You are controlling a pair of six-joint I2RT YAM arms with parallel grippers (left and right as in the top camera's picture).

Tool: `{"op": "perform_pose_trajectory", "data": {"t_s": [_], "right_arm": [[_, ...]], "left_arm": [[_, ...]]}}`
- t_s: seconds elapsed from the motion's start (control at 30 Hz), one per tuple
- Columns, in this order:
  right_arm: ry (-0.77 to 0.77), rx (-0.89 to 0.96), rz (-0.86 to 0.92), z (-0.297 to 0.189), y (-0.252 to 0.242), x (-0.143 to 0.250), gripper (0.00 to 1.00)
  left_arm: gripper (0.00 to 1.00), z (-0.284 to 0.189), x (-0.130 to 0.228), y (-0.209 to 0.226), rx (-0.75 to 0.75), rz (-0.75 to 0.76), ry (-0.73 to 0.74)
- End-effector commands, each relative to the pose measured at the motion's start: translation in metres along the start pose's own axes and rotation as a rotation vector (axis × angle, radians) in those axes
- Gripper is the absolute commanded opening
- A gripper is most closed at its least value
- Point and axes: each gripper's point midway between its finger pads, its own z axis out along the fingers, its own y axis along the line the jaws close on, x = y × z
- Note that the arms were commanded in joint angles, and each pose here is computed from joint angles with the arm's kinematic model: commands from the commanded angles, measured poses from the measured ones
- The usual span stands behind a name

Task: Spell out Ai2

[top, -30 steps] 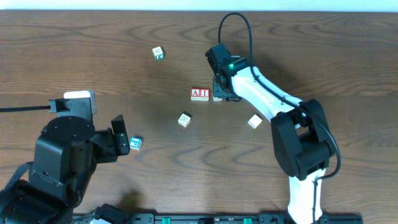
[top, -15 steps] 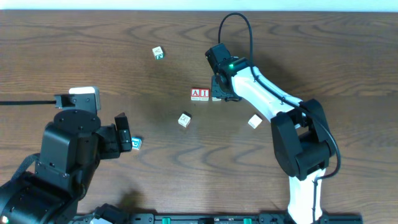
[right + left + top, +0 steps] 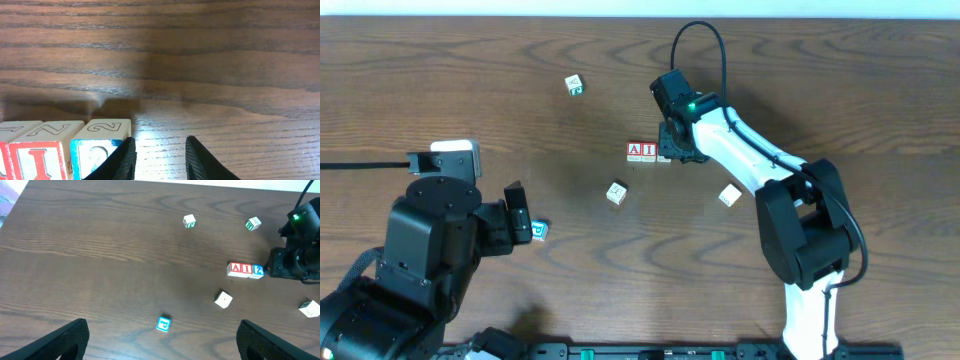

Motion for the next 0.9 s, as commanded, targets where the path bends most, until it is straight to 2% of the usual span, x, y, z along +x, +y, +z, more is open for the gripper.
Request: {"op": "perform_pose_trajectory", "data": {"t_s": [0.0,0.23,0.6,0.63,0.67,0.77,0.87], "right_arm": [[0.007,0.007,0.014,0.004,-0.004,0.001,0.33],[-0.004,0.0,0.016,0.004,-0.003,-0.001,0.38],[-0.052,0.063,0.021,0.001,-0.015,-0.011,0.35],[-0.079,0.089,0.027,-0.004,-0.021,-0.018,0.43],[-0.107,0.108,0.035,-0.01,-0.026,-0.025,0.46],[-0.193,0.139,0.055,-0.041,-0.04,-0.049,0.52],[-0.271,0.113,0.069,-0.089,-0.051,-0.071,0.53]], "left_arm": [[0.95,-0.003,-0.003,0.0,0.006,-0.013,-0.011],[0.95,-0.003,-0.003,0.0,0.006,-0.013,-0.011],[0.96,-0.003,-0.004,0.0,0.005,-0.013,-0.012],[0.95,-0.003,-0.004,0.001,0.0,-0.013,-0.014],[0.95,-0.003,-0.004,0.001,-0.004,-0.012,-0.015],[0.95,-0.003,-0.004,0.002,-0.005,-0.009,-0.016],[0.95,-0.003,-0.004,0.002,-0.004,-0.01,-0.016]]}}
